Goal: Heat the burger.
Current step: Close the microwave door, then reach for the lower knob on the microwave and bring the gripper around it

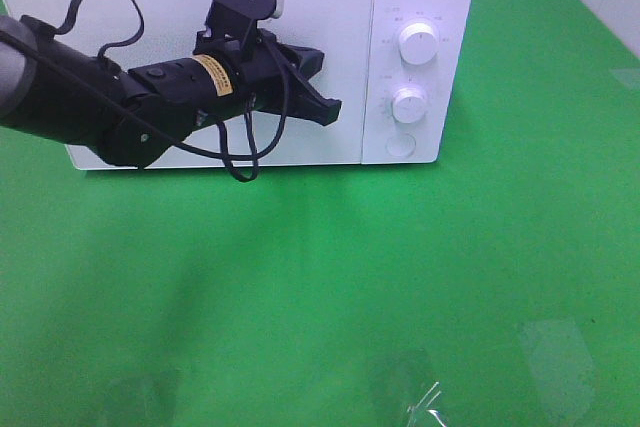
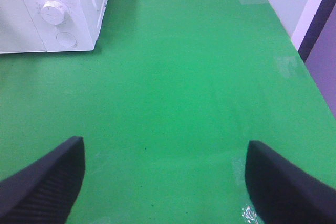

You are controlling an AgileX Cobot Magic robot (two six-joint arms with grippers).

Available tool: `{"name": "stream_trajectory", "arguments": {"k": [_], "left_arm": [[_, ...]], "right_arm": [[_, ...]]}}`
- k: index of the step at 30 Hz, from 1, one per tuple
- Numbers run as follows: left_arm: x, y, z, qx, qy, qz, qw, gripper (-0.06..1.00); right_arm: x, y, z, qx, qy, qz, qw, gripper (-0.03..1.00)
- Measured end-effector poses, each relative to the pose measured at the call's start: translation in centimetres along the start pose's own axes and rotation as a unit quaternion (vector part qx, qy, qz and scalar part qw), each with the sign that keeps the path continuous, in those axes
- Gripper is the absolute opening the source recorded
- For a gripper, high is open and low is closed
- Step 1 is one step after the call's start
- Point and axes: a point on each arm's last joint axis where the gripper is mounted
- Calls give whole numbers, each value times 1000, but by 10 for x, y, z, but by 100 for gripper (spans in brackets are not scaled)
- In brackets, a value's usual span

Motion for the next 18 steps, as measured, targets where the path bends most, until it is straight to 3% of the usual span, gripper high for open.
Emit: {"name": "stream_trajectory", "arguments": {"k": [5, 10, 11, 12, 13, 14, 15, 16, 17, 18], "left_arm": [[-2, 11, -1, -28, 30, 49, 998, 1], [-2, 28, -9, -34, 45, 84, 995, 10], [-2, 37, -18, -28, 41, 105, 993, 20], [-2, 37, -18, -28, 41, 105, 993, 20], [0, 46, -27, -22, 37, 125, 991, 35], [0, 46, -27, -22, 37, 125, 991, 35], [0, 50, -30, -20, 36, 137, 990, 44], [2, 58, -38, -16, 31, 163, 986, 66], [2, 58, -38, -16, 31, 163, 986, 66], [3, 66, -42, -17, 28, 192, 981, 83]], "right_arm": [[0, 0, 0, 0, 0, 0, 1000, 74], [0, 0, 0, 0, 0, 0, 1000, 74], [0, 0, 0, 0, 0, 0, 1000, 74], [0, 0, 0, 0, 0, 0, 1000, 74], [0, 0, 0, 0, 0, 0, 1000, 74], [0, 0, 0, 0, 0, 0, 1000, 74], [0, 0, 0, 0, 0, 0, 1000, 74], [0, 0, 0, 0, 0, 0, 1000, 74], [0, 0, 0, 0, 0, 0, 1000, 74], [0, 0, 0, 0, 0, 0, 1000, 74]]}}
Point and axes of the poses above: a point on each arm's last joint axis where the gripper is mounted, y pointing back along that axis away from the gripper, z along the wrist's bending axis when the last joint is at zero, x = y × z, and after that the axes turned 11 degrees about y, right-handed
